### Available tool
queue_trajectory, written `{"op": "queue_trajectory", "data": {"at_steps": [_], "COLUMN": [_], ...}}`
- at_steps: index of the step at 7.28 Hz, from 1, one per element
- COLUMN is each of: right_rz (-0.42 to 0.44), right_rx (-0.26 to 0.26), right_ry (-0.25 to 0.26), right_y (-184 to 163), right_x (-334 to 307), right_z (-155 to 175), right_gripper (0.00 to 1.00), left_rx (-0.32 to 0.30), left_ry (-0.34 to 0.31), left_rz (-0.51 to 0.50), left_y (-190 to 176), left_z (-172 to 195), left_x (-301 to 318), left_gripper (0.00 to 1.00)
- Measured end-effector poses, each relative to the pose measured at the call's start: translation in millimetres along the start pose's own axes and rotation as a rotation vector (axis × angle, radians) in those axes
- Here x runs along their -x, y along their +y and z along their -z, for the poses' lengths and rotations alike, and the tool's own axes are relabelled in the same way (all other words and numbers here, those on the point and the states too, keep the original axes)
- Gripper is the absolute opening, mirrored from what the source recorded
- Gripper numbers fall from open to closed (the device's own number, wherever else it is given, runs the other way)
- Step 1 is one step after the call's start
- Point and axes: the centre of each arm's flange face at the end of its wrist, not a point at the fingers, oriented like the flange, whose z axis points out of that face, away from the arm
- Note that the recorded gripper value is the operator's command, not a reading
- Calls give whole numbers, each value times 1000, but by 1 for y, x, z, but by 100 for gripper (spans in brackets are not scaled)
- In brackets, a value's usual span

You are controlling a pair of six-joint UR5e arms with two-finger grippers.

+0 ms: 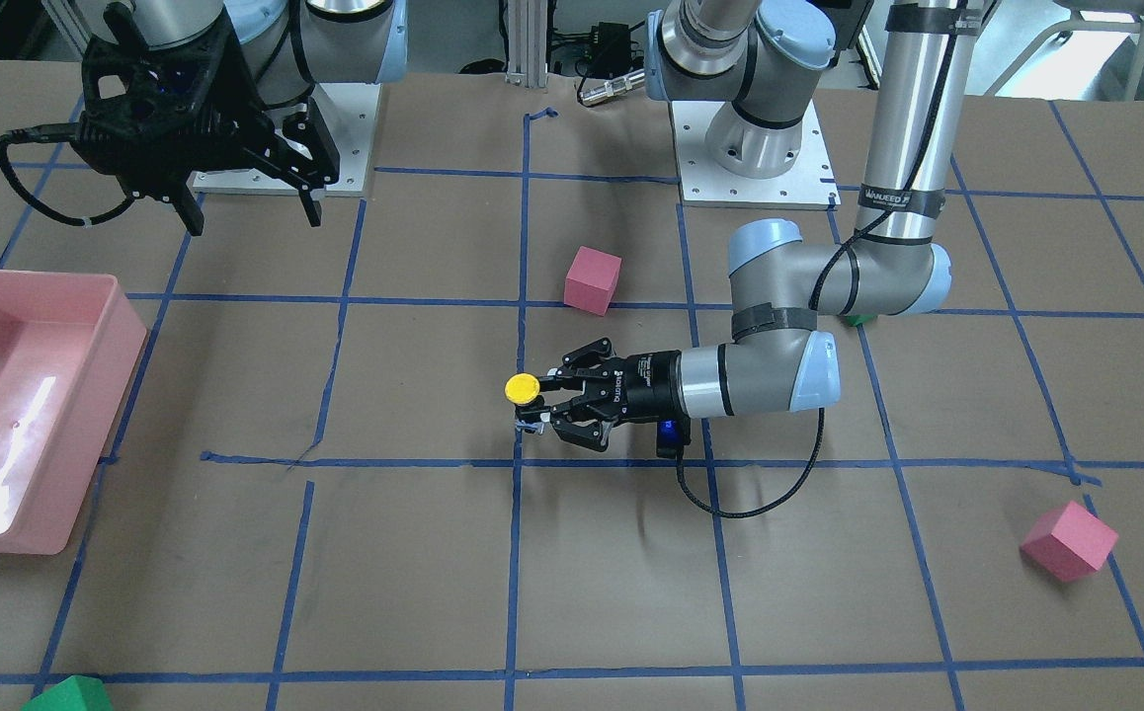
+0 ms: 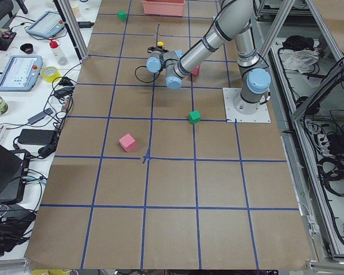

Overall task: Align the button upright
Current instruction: 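Set the switch upright on the table and open the left gripper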

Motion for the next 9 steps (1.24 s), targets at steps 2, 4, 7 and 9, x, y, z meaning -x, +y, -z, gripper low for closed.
{"op": "queue_trajectory", "data": {"at_steps": [2, 4, 7, 9], "right_rz": [0, 0, -1, -1], "right_rx": [1, 2, 2, 2], "right_ry": [-1, -1, -1, -1], "right_y": [0, 0, 0, 0], "right_x": [0, 0, 0, 0], "right_z": [-1, -1, -1, -1], "right_gripper": [100, 100, 100, 100], "left_rx": [12, 23, 21, 20], "left_ry": [-24, -39, -52, -57], "left_rz": [20, 37, 48, 48], "left_y": [-14, -25, -34, -38], "left_z": [-7, -12, -16, -17], "left_x": [6, 10, 12, 12], "left_gripper": [0, 0, 38, 80]}}
